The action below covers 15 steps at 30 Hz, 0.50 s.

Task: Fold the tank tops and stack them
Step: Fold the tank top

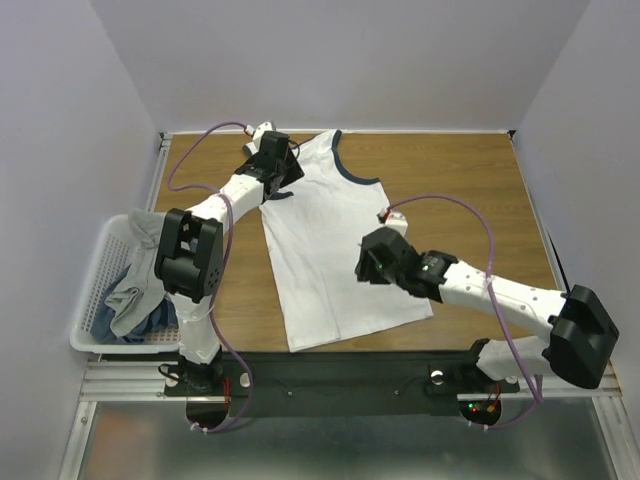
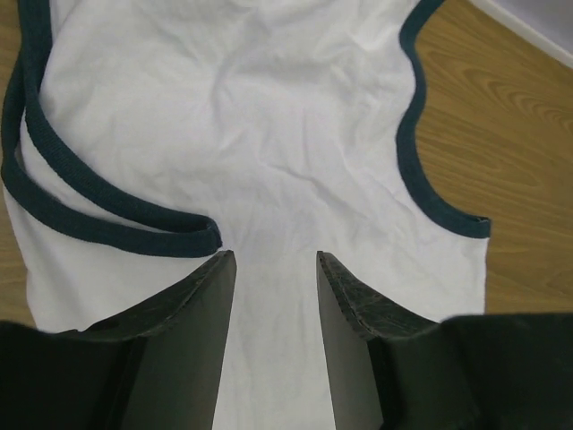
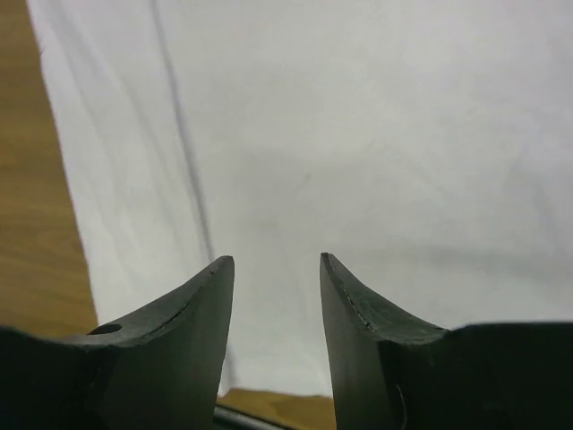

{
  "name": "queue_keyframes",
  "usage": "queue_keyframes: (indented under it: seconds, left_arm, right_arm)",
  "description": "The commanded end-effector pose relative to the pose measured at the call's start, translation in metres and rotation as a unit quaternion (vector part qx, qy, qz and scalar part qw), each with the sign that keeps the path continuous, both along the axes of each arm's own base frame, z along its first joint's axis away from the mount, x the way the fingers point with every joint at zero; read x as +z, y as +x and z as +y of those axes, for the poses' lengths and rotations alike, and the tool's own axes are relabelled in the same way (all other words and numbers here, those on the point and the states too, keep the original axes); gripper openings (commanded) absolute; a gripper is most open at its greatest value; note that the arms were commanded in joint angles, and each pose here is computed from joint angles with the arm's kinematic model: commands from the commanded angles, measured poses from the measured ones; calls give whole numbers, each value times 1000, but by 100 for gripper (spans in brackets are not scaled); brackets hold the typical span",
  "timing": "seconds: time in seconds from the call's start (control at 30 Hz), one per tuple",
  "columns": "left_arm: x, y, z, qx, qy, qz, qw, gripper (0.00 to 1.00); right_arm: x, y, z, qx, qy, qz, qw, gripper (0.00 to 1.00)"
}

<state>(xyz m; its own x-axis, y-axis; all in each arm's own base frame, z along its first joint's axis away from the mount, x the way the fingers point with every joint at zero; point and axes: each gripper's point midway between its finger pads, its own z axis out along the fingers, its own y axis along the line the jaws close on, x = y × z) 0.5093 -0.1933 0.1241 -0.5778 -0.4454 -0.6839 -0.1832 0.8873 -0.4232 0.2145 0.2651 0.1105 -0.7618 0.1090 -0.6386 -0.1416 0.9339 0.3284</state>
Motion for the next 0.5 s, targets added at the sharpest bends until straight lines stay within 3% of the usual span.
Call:
queue_keyframes:
  seconds: [0.0, 0.13, 0.23, 0.33, 0.4, 0.43, 0.47]
  left_arm:
    - [52, -4, -12, -23, -24, -60, 998, 54]
    - [58, -16, -17, -31, -41, -65, 997, 54]
    - [50, -42, -30, -44, -59, -58, 996, 49]
    - [33, -84, -57, -67, -54, -45, 995, 46]
    - [11, -109, -66, -72, -49, -25, 996, 46]
    - [2, -129, -78, -89, -48, -20, 995, 46]
    - [-2, -138, -84, -94, -50, -17, 994, 46]
  right_arm:
    - [26, 48, -29, -18, -34, -40, 998, 49]
    - [22, 94, -56, -60, -37, -19, 997, 49]
    - [22, 136, -81, -91, -46, -16, 995, 49]
    - [20, 183, -91, -96, -44, -18, 994, 50]
    - [5, 211, -100, -102, -80, -17, 991, 50]
    - [19, 233, -103, -104, -83, -39, 990, 52]
    - [-2, 245, -105, -103, -92, -20, 990, 53]
